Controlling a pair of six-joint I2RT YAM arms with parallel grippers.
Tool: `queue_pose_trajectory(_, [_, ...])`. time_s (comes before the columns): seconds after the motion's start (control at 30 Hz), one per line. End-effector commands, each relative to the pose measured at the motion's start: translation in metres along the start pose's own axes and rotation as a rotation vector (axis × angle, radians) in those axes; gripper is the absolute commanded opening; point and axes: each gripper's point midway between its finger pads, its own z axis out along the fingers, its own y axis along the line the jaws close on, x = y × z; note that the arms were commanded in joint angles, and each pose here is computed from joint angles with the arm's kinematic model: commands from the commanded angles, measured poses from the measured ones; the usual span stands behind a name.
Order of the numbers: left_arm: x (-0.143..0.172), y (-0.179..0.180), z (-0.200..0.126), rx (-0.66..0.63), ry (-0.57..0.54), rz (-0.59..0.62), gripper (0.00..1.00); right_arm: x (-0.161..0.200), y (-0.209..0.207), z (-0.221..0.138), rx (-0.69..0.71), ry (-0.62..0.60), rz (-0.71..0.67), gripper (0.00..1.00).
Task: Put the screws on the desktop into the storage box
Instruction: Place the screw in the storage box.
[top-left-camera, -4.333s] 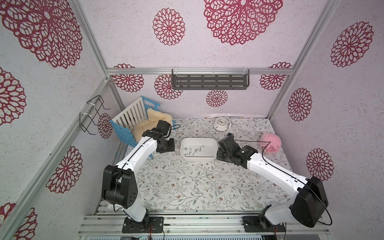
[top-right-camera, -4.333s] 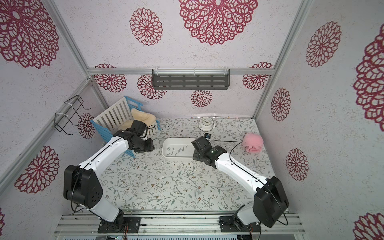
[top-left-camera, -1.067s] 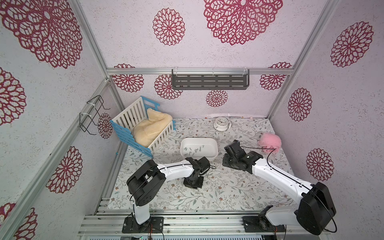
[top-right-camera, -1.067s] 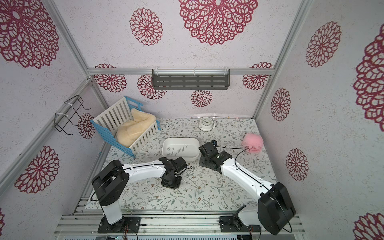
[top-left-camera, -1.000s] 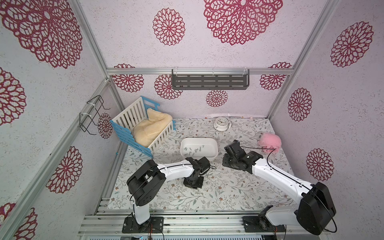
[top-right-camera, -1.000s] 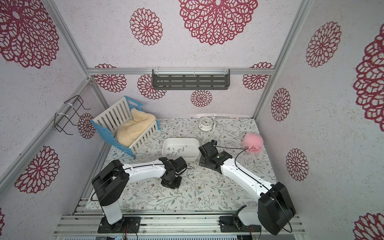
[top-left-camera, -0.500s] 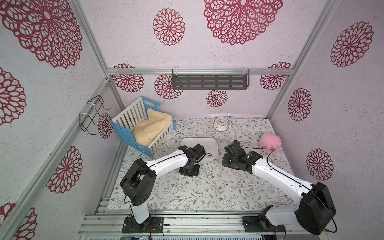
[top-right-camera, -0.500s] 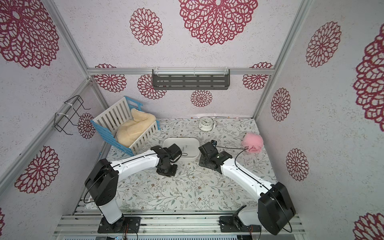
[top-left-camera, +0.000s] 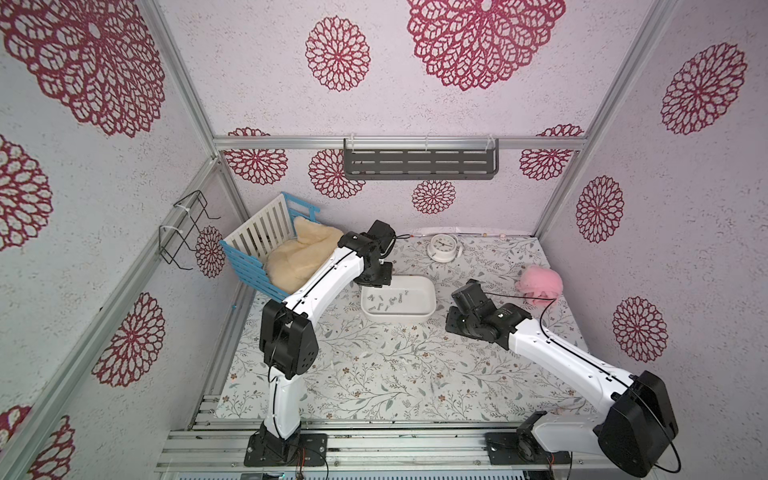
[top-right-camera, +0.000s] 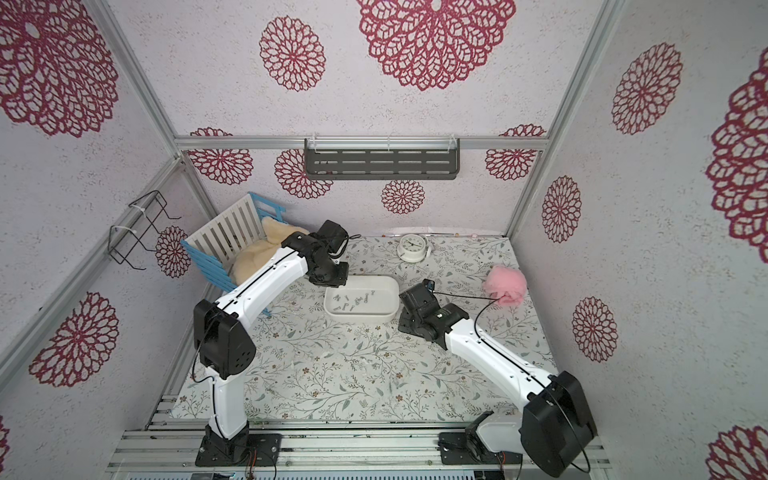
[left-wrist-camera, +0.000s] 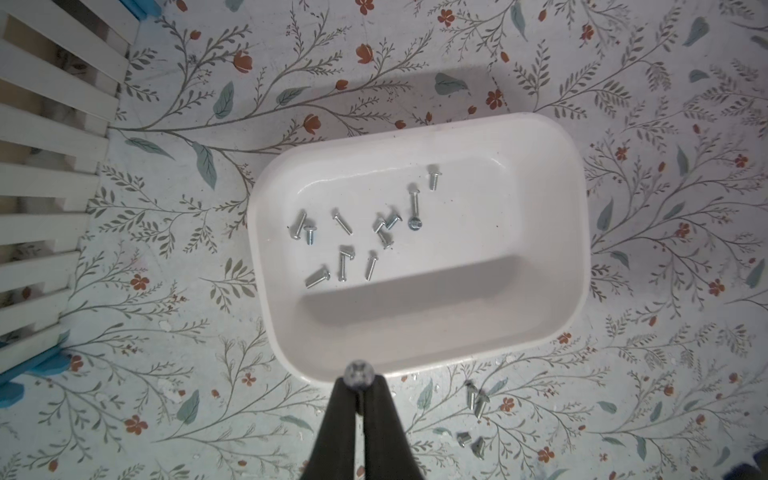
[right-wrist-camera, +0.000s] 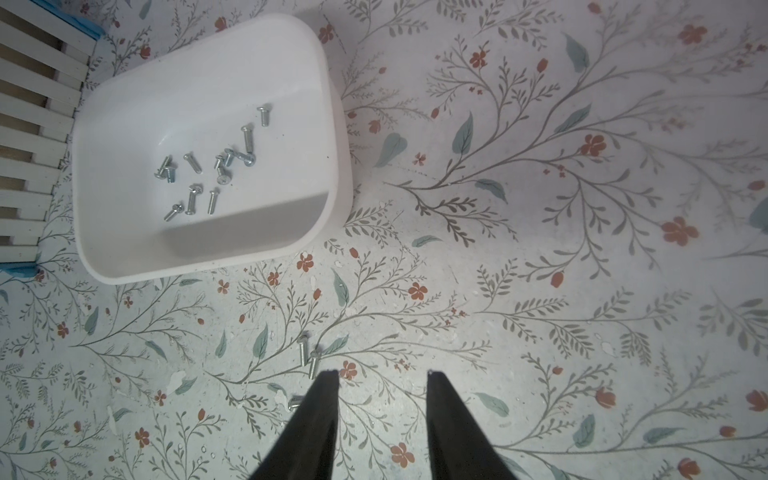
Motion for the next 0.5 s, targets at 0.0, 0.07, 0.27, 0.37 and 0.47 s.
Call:
queue_pose_trajectory(0.0, [0.008,0.003,0.021,-0.006,0.084,0.014,0.08,-0.009,0.004,-0.01,-0.028,-0.035,-0.002,0.38])
queue_pose_trajectory(0.07, [0.007,0.002,0.032,-0.005,0.1,0.009,0.08,-0.009,0.005,-0.009,-0.032,-0.035,-0.001,0.38])
queue_pose_trajectory(0.27, [0.007,0.006,0.066,-0.017,0.152,-0.009,0.1,-0.006,0.008,-0.003,-0.04,-0.024,-0.001,0.38])
queue_pose_trajectory(0.37, [0.01,0.009,0.082,-0.021,0.181,-0.018,0.11,-0.003,0.009,0.001,-0.04,-0.014,-0.005,0.38])
queue_pose_trajectory(0.47, [0.016,0.013,0.097,-0.032,0.214,-0.018,0.12,-0.002,0.01,0.002,-0.04,-0.01,-0.007,0.38])
